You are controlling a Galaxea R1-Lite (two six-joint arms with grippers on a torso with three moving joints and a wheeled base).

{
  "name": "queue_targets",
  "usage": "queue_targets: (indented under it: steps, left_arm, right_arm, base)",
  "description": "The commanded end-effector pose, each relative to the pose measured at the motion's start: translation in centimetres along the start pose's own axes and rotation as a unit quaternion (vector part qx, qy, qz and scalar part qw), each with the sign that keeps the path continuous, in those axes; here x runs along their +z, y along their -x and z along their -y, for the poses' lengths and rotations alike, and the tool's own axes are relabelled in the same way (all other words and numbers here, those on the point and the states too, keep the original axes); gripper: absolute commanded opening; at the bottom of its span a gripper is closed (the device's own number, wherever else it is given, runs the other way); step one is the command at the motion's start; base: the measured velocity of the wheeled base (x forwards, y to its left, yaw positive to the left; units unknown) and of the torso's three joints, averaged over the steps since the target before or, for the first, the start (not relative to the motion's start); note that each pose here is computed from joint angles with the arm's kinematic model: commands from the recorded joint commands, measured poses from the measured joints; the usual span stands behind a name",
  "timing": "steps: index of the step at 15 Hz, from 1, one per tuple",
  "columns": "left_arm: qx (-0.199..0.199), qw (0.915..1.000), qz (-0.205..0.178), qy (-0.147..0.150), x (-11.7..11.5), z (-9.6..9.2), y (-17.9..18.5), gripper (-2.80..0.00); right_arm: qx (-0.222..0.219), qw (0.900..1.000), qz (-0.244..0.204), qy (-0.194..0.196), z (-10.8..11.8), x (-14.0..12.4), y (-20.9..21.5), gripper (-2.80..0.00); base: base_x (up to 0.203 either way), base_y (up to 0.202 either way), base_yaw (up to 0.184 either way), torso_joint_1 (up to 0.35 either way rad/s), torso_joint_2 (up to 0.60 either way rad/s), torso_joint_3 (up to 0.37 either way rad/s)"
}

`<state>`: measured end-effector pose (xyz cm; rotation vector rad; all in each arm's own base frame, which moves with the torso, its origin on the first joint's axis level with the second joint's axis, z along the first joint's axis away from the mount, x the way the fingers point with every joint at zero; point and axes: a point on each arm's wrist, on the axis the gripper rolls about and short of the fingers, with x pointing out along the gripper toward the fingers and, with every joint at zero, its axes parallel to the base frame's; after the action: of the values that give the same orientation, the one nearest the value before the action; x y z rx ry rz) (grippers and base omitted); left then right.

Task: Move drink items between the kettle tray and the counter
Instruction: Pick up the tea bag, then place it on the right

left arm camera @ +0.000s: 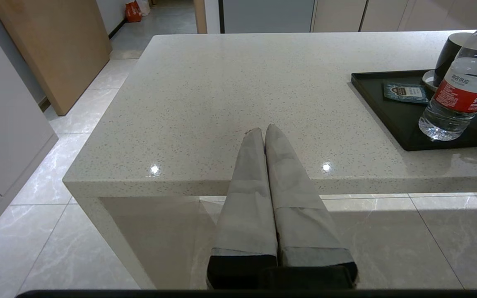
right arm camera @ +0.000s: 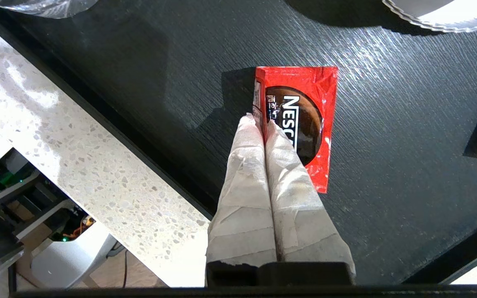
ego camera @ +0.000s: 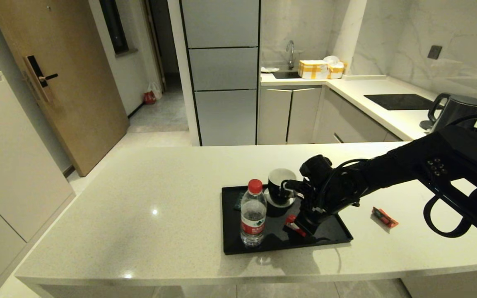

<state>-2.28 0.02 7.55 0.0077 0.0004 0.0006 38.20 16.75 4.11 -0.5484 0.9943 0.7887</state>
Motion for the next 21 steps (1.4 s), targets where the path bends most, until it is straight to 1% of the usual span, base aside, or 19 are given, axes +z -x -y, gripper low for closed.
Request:
queue_targets:
  steps: [1,3,5,7,8,9,10,11,13,15,16,17,19,20,21]
  left_arm:
    - [0.0,1.0,0.0,0.0,0.0,0.0,0.0,-2.8]
    - [0.0,1.0,0.0,0.0,0.0,0.0,0.0,-2.8]
    - [0.0,1.0,0.0,0.0,0.0,0.0,0.0,-2.8]
    - [0.001,1.0,0.0,0.0,0.0,0.0,0.0,-2.8]
    - [0.0,1.0,0.0,0.0,0.0,0.0,0.0,-2.8]
    - [0.0,1.0,0.0,0.0,0.0,0.0,0.0,-2.8]
    - [0.0,1.0,0.0,0.0,0.0,0.0,0.0,-2.8]
    - [0.0,1.0,0.0,0.0,0.0,0.0,0.0,-2.8]
    - [0.0,1.0,0.0,0.0,0.0,0.0,0.0,-2.8]
    - [0.0,1.0,0.0,0.0,0.0,0.0,0.0,-2.8]
    - [0.0,1.0,0.0,0.0,0.0,0.0,0.0,-2.8]
    - [0.001,1.0,0.0,0.0,0.0,0.0,0.0,-2.8]
    - [0.0,1.0,0.0,0.0,0.0,0.0,0.0,-2.8]
    - [0.0,1.0,0.0,0.0,0.0,0.0,0.0,-2.8]
    - [0.0,1.0,0.0,0.0,0.0,0.0,0.0,-2.8]
  right_arm:
    - [0.001,1.0,0.003,0.001,0.0,0.0,0.4,-2.8]
    - [-0.001,1.0,0.008,-0.001,-0.1,0.2,1.2,-2.8]
    - [-0.012,0.999,0.031,-0.026,-0.2,0.8,3.4,-2.8]
    - [-0.03,0.995,0.069,-0.065,0.1,1.6,6.7,-2.8]
    - [-0.041,0.99,0.092,-0.098,0.3,2.0,8.7,-2.8]
    - [-0.053,0.983,0.114,-0.136,0.7,2.1,10.6,-2.8]
    - [-0.077,0.971,0.128,-0.185,1.6,1.7,12.3,-2.8]
    - [-0.111,0.96,0.128,-0.221,2.7,0.9,13.4,-2.8]
    - [-0.153,0.942,0.117,-0.274,4.8,-1.3,14.5,-2.8]
    - [-0.178,0.923,0.104,-0.324,6.9,-3.5,14.7,-2.8]
    - [-0.188,0.916,0.097,-0.34,7.6,-4.3,14.5,-2.8]
    - [-0.202,0.906,0.088,-0.361,8.9,-5.4,14.5,-2.8]
    - [-0.231,0.874,0.074,-0.421,11.2,-8.0,14.4,-2.8]
    - [-0.243,0.859,0.065,-0.445,12.2,-9.2,14.2,-2.8]
    - [-0.26,0.841,0.058,-0.471,13.2,-10.3,14.1,-2.8]
  base:
    - [0.0,0.0,0.0,0.0,0.0,0.0]
    - [0.0,0.0,0.0,0.0,0.0,0.0]
    - [0.0,0.0,0.0,0.0,0.0,0.0]
    - [0.0,0.0,0.0,0.0,0.0,0.0]
    - [0.0,0.0,0.0,0.0,0.0,0.0]
    - [0.0,0.0,0.0,0.0,0.0,0.0]
    - [0.0,0.0,0.0,0.0,0.0,0.0]
    - [0.0,0.0,0.0,0.0,0.0,0.0]
    - [0.0,0.0,0.0,0.0,0.0,0.0]
    - [0.0,0.0,0.0,0.0,0.0,0.0]
    - [0.0,0.0,0.0,0.0,0.0,0.0]
    - [0.0,0.0,0.0,0.0,0.0,0.0]
    - [0.0,0.0,0.0,0.0,0.0,0.0]
    - [0.0,0.0,0.0,0.0,0.0,0.0]
    - [0.0,0.0,0.0,0.0,0.0,0.0]
